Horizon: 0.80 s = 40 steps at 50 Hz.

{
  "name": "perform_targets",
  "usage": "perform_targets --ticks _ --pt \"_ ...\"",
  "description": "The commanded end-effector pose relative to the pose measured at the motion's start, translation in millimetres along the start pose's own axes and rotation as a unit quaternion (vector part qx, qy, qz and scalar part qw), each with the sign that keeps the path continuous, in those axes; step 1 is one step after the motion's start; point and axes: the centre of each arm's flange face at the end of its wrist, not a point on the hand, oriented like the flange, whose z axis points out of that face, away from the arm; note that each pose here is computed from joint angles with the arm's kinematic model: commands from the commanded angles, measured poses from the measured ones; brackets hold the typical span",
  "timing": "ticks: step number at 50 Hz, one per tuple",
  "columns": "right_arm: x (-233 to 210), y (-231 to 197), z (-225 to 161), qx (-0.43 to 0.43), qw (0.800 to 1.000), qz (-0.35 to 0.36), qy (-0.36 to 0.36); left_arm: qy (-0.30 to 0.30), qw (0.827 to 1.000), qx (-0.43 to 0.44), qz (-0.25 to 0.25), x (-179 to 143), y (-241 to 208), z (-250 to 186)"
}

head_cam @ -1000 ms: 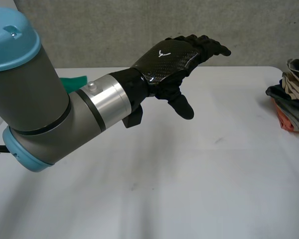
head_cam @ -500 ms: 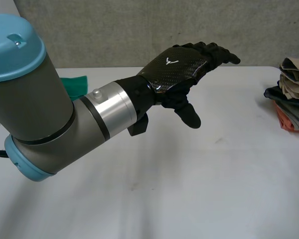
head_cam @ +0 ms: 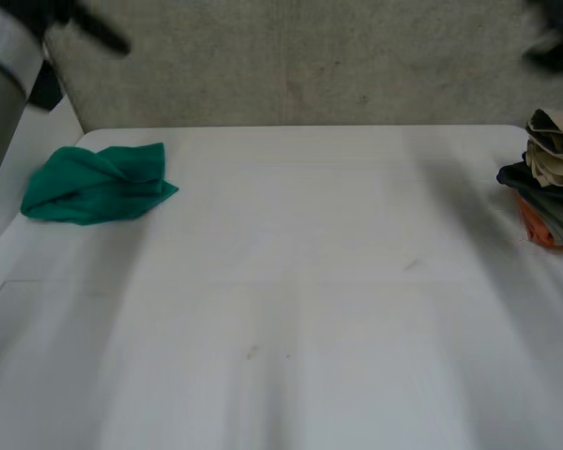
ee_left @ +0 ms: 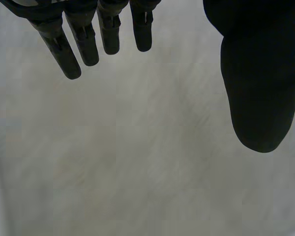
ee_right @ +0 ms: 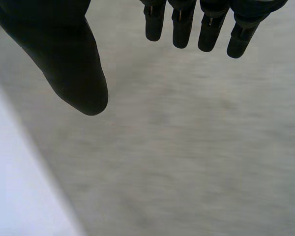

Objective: Fold the laundry.

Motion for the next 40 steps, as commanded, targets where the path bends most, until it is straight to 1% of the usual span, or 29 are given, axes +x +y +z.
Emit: perform_targets --ticks 1,2,3,6,7,10,11,14,16,20,22,23,25,26,29,33,40 --pt "-101.8 41.7 -46.9 -0.088 0.989 -0.005 -0.118 -0.053 0.98 -0.132 0.138 -73.7 123.4 18.2" --pt "-113.3 54.2 -56.1 -0.111 0.985 -0.011 -0.131 -0.054 0.972 -0.148 0.173 -87.0 158.5 23.0" --pt "-117.5 59.2 -60.5 -0.121 0.983 -0.013 -0.136 -0.058 0.968 -0.15 0.194 -97.5 177.1 26.5" --pt "-132.8 75.7 -75.4 -0.156 0.976 -0.02 -0.151 -0.064 0.961 -0.142 0.23 -117.2 207.7 33.1" --pt "-134.5 78.4 -78.2 -0.162 0.975 -0.021 -0.152 -0.065 0.957 -0.136 0.246 -128.8 224.9 36.4" --pt "-137.8 87.6 -88.1 -0.186 0.97 -0.017 -0.153 -0.063 0.955 -0.128 0.259 -140.9 248.2 39.6" --pt "-137.8 89.6 -90.3 -0.191 0.969 -0.015 -0.153 -0.06 0.954 -0.126 0.263 -145.4 262.4 40.8" --pt "-141.8 93.8 -97.6 -0.2 0.967 -0.01 -0.158 -0.056 0.954 -0.129 0.263 -151.1 283.1 41.6" --pt "-144.0 95.4 -100.7 -0.204 0.965 -0.008 -0.162 -0.06 0.953 -0.133 0.265 -161.1 300.5 42.2" --pt "-147.7 98.1 -106.6 -0.212 0.963 -0.004 -0.166 -0.062 0.951 -0.131 0.274 -169.4 322.3 43.5" --pt "-148.0 98.9 -107.7 -0.215 0.962 -0.003 -0.167 -0.063 0.946 -0.13 0.292 -174.2 326.4 45.3" --pt "-148.2 99.3 -107.9 -0.215 0.962 -0.003 -0.167 -0.06 0.939 -0.126 0.314 -175.1 330.1 46.7" --pt "-148.5 100.2 -108.0 -0.216 0.962 -0.003 -0.167 -0.055 0.932 -0.12 0.338 -176.9 330.9 49.7" --pt "-148.7 100.6 -108.1 -0.217 0.962 -0.003 -0.167 -0.048 0.927 -0.112 0.354 -178.8 330.4 52.8" --pt "-149.1 102.2 -107.4 -0.217 0.962 -0.002 -0.168 -0.015 0.921 -0.098 0.378 -174.0 340.1 55.3" --pt "-149.6 103.5 -107.2 -0.218 0.961 -0.002 -0.168 0.006 0.917 -0.087 0.39 -173.3 351.4 55.8" --pt "-150.1 103.8 -108.0 -0.22 0.961 -0.001 -0.169 0.003 0.914 -0.092 0.395 -174.1 359.0 52.6"
